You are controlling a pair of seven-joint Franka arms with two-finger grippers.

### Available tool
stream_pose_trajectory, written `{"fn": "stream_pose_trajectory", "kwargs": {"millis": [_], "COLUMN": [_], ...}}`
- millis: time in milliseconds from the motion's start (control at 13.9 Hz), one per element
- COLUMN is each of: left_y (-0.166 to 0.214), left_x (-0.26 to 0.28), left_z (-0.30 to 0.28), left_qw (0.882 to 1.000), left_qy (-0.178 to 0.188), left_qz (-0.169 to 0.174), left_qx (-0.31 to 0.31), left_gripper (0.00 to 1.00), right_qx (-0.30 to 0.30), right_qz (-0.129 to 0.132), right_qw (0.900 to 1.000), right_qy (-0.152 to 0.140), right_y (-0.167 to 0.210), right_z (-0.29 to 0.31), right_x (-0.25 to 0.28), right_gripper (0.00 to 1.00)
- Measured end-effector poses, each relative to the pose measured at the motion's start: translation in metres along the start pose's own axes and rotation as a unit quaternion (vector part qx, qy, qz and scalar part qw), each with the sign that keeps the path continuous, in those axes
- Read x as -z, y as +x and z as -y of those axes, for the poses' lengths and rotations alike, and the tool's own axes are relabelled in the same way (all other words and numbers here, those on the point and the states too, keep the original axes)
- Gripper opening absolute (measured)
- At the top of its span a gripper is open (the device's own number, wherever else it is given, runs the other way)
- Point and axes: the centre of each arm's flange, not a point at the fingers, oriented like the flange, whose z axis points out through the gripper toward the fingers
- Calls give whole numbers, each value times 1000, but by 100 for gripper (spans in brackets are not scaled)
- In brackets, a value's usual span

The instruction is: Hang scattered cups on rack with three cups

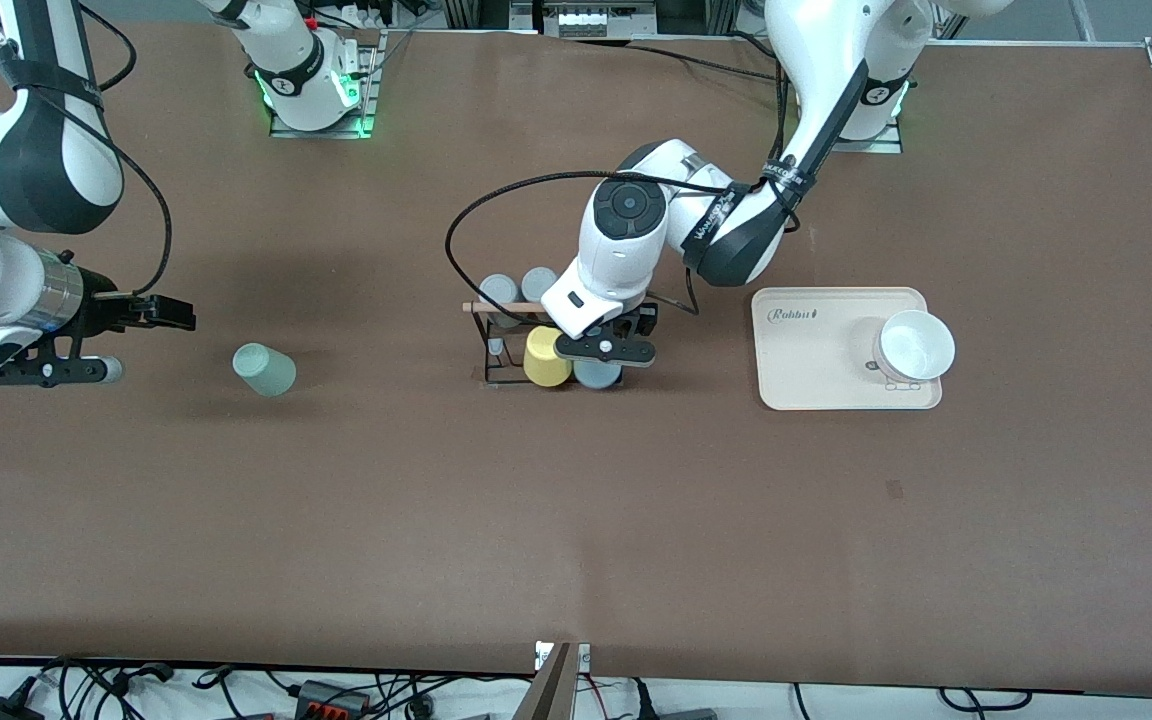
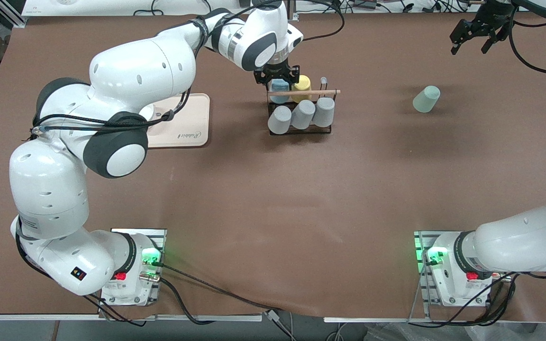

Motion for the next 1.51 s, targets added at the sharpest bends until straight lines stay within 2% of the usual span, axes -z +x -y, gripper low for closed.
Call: {"fn": "stream_pose_trajectory", "kwargs": {"millis": [72, 144, 432, 648, 864, 1080, 1368, 1512], "left_y": [0, 0, 4, 17, 33, 45, 35, 30], "left_x": [0, 0, 14, 73, 164, 235, 273, 292], "left_z": [0, -1, -1, 25, 118, 241, 374, 417], "left_qw": [1000, 1000, 1000, 1000, 998, 996, 991, 990], "left_qy": [0, 0, -6, 6, 39, 47, 41, 32], "left_qz": [0, 0, -10, -12, 20, 43, 103, 97], "left_qx": [0, -1, -2, -15, -37, -65, -72, -98], "left_gripper": [98, 100, 100, 100, 100, 100, 100, 100], "right_qx": [0, 1, 4, 13, 14, 14, 13, 14], "right_qz": [1, 3, -1, -8, -9, -4, 4, 11], "right_qw": [1000, 1000, 1000, 1000, 1000, 1000, 1000, 1000], "right_qy": [0, 0, -1, -3, -3, -4, -3, -3], "right_y": [1, 1, 2, 5, 16, 24, 31, 33], "right_z": [0, 1, 5, 17, 18, 18, 18, 18], "right_x": [-4, -8, -36, -73, -104, -131, -161, -175], "right_gripper": [100, 100, 100, 100, 100, 100, 100, 100]}}
